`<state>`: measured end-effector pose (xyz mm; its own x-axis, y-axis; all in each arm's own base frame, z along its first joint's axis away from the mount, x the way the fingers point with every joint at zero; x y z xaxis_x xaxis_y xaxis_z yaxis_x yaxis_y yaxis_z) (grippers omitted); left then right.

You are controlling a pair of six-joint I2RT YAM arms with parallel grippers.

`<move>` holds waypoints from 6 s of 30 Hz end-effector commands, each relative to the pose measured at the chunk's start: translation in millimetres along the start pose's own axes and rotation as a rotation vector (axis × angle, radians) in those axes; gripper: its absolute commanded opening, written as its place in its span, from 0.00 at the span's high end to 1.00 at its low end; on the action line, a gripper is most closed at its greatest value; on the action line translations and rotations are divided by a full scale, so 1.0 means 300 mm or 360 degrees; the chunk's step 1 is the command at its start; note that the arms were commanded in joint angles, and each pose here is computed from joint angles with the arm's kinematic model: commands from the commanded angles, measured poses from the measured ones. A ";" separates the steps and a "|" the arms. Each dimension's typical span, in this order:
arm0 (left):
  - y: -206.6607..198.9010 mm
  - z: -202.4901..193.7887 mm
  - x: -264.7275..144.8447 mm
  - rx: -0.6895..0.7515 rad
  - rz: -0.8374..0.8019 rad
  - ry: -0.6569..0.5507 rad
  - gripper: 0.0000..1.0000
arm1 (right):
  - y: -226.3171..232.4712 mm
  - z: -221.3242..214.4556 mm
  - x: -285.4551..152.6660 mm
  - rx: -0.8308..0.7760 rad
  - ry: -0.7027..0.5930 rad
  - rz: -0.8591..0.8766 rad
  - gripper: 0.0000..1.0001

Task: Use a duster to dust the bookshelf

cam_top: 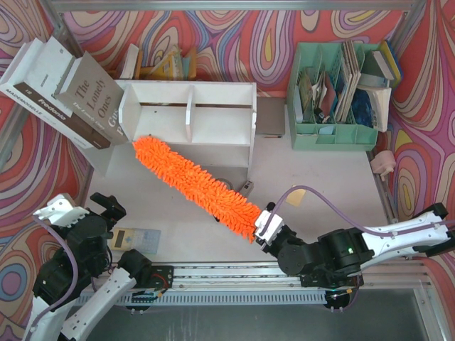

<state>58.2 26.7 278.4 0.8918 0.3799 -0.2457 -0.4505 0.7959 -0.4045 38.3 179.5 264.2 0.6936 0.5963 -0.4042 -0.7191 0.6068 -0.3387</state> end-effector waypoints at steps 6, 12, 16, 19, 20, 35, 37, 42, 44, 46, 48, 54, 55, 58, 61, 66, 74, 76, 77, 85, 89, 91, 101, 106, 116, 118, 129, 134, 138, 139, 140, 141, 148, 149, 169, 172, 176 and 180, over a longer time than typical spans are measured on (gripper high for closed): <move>-0.001 -0.009 0.010 0.0052 0.0035 0.0002 0.02 | 0.002 0.020 0.032 0.0077 -0.0124 -0.0082 1.00; -0.003 -0.008 0.010 0.0054 0.0036 0.0004 0.02 | 0.028 -0.031 0.109 0.0076 0.0007 -0.0025 1.00; 0.000 -0.007 0.008 0.0044 0.0035 -0.0001 0.02 | 0.023 -0.074 0.154 0.0099 0.0099 -0.0017 1.00; 0.001 -0.009 0.009 0.0048 0.0036 0.0000 0.02 | 0.033 -0.107 0.176 0.0091 0.0182 0.0006 1.00; 0.000 -0.008 0.009 0.0046 0.0034 -0.0001 0.02 | 0.036 -0.108 0.178 0.0087 0.0205 0.0020 1.00; 0.004 -0.007 0.006 0.0033 0.0024 -0.0005 0.02 | 0.010 -0.091 0.170 0.0012 0.0272 -0.0060 1.00; 0.004 -0.007 0.006 0.0031 0.0024 -0.0005 0.02 | 0.004 -0.073 0.164 0.0037 0.0226 -0.0060 1.00; 0.004 -0.007 0.006 0.0033 0.0025 -0.0004 0.02 | -0.023 0.016 0.141 0.0051 0.0066 -0.0031 1.00; 0.004 -0.007 0.006 0.0035 0.0028 -0.0005 0.02 | -0.030 0.035 0.138 0.0036 0.0049 -0.0036 1.00; 0.005 -0.006 0.006 0.0031 0.0029 -0.0008 0.02 | -0.029 0.031 0.141 0.0014 0.0052 -0.0038 1.00; 0.007 -0.005 0.004 0.0026 0.0029 -0.0010 0.02 | -0.019 0.008 0.151 0.0000 0.0082 -0.0031 1.00; 0.007 -0.006 0.006 0.0027 0.0029 -0.0012 0.02 | 0.020 -0.077 0.184 0.0003 0.0216 0.0010 1.00; 0.006 -0.007 0.006 0.0032 0.0030 -0.0009 0.02 | 0.027 -0.087 0.190 0.0003 0.0232 0.0018 1.00; 0.002 -0.007 0.008 0.0042 0.0031 -0.0003 0.02 | 0.038 -0.113 0.215 -0.0004 0.0309 0.0037 1.00; 0.002 -0.006 0.007 0.0038 0.0030 -0.0003 0.02 | 0.048 -0.127 0.245 -0.0043 0.0383 0.0043 1.00; 0.010 -0.006 0.003 0.0017 0.0025 -0.0013 0.02 | 0.029 -0.115 0.263 -0.0037 0.0388 0.0014 1.00; 0.007 -0.006 0.005 0.0024 0.0026 -0.0011 0.02 | -0.042 0.020 0.202 0.0002 0.0148 -0.0011 1.00; 0.007 -0.006 0.005 0.0024 0.0025 -0.0010 0.02 | -0.055 0.057 0.187 0.0010 0.0077 0.0006 1.00; 0.007 -0.006 0.005 0.0024 0.0026 -0.0011 0.02 | -0.059 0.066 0.183 0.0012 0.0061 0.0007 1.00; 0.011 -0.005 0.003 0.0015 0.0024 -0.0017 0.02 | 0.015 -0.027 0.245 0.0019 0.0219 0.0089 1.00; 0.007 -0.006 0.005 0.0026 0.0026 -0.0012 0.02 | 0.051 -0.084 0.267 0.0066 0.0289 0.0134 1.00; 0.004 -0.007 0.007 0.0032 0.0025 -0.0007 0.02 | 0.059 -0.099 0.269 0.0083 0.0310 0.0140 1.00; 0.006 -0.005 0.005 0.0021 0.0020 -0.0012 0.02 | 0.001 -0.007 0.230 0.0075 0.0186 0.0059 1.00; 0.008 -0.006 0.004 0.0014 0.0019 -0.0016 0.02 | -0.052 0.060 0.177 0.0018 0.0091 0.0052 1.00; 0.008 -0.005 0.003 0.0017 0.0018 -0.0015 0.02 | -0.081 0.107 0.149 -0.0025 0.0035 0.0057 1.00; 0.010 -0.005 0.003 0.0017 0.0019 -0.0015 0.02 | -0.046 0.074 0.171 -0.0002 0.0096 0.0122 1.00; 0.006 -0.007 0.006 0.0027 0.0023 -0.0009 0.02 | 0.032 -0.077 0.200 0.0135 0.0312 0.0224 1.00; 0.010 -0.005 0.003 0.0015 0.0021 -0.0015 0.02 | 0.061 -0.119 0.229 0.0157 0.0414 0.0209 1.00; 0.013 -0.004 0.001 0.0005 0.0019 -0.0020 0.02 | 0.067 -0.125 0.239 0.0264 0.0459 0.0117 1.00; 0.014 -0.004 0.001 0.0004 0.0018 -0.0021 0.02 | 0.065 -0.123 0.238 0.0304 0.0456 0.0093 1.00; 0.013 -0.005 0.002 0.0006 0.0020 -0.0020 0.02 | 0.062 -0.122 0.235 0.0346 0.0452 0.0061 1.00; 0.013 -0.004 0.001 0.0005 0.0019 -0.0020 0.02 | 0.058 -0.120 0.232 0.0389 0.0441 0.0026 1.00; 0.013 -0.005 0.001 0.0006 0.0017 -0.0018 0.02 | 0.003 -0.130 0.200 0.0625 0.0424 -0.0297 1.00; 0.013 -0.004 0.001 0.0003 0.0016 -0.0018 0.02 | -0.004 -0.133 0.194 0.0655 0.0420 -0.0332 1.00; 0.015 -0.004 0.000 -0.0004 0.0008 -0.0021 0.02 | 0.083 -0.100 0.308 0.1307 0.0119 -0.0403 1.00; 0.015 -0.004 -0.001 -0.0005 0.0005 -0.0020 0.02 | 0.125 -0.082 0.350 0.1361 0.0105 -0.0429 1.00; 0.019 -0.004 -0.004 -0.0024 -0.0013 -0.0026 0.02 | 0.196 -0.062 0.423 0.1386 0.0129 -0.0389 1.00; 0.013 -0.006 -0.002 -0.0015 -0.0029 -0.0019 0.02 | 0.278 -0.029 0.508 0.1290 0.0142 -0.0265 1.00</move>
<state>54.7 29.3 278.5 0.8970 0.3761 -0.2322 -0.4414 0.7896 -0.4262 77.8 271.2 146.9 0.7373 0.3436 -0.5816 -0.2949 0.9383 0.1804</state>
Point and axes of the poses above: each gripper's point midway between its finger pads, its own x axis out along the fingers, its own y axis along the line the jaws close on, z = x × y, the point moved 9 cm from there along -x, back along the fingers, and after that the axes turned 6 degrees about -x, right-handed, at the moved point
